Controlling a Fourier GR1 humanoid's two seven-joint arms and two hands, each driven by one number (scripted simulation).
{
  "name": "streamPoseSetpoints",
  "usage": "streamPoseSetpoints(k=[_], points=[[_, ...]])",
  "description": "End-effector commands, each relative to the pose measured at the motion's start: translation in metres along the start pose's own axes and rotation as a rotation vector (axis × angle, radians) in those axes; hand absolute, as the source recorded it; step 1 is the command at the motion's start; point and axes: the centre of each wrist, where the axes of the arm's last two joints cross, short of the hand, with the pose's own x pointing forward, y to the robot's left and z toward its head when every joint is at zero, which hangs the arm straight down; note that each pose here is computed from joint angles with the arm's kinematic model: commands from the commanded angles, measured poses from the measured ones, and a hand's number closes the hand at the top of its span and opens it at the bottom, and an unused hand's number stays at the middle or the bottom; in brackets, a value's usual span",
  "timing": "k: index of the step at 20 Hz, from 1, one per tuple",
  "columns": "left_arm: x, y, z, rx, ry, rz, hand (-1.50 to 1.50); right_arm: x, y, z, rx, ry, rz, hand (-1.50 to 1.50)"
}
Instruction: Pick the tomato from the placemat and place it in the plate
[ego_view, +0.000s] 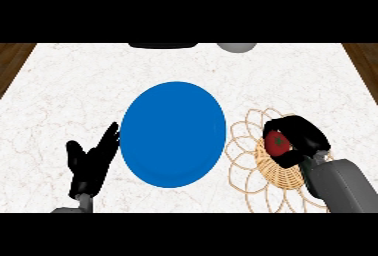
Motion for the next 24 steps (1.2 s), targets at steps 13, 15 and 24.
streamPoseSetpoints(k=[13, 15, 24], points=[[0.001, -0.008, -0.002, -0.049, 0.045, -0.018, 0.00, 0.202, 0.057, -0.001, -0.244, -0.120, -0.052, 1.50], [0.000, -0.012, -0.003, -0.061, 0.055, -0.009, 0.00, 0.222, 0.053, 0.012, -0.364, -0.158, -0.093, 1.50], [-0.001, -0.012, -0.005, -0.039, 0.056, -0.009, 0.00, 0.272, 0.046, 0.050, -0.697, -0.068, -0.334, 1.50]])
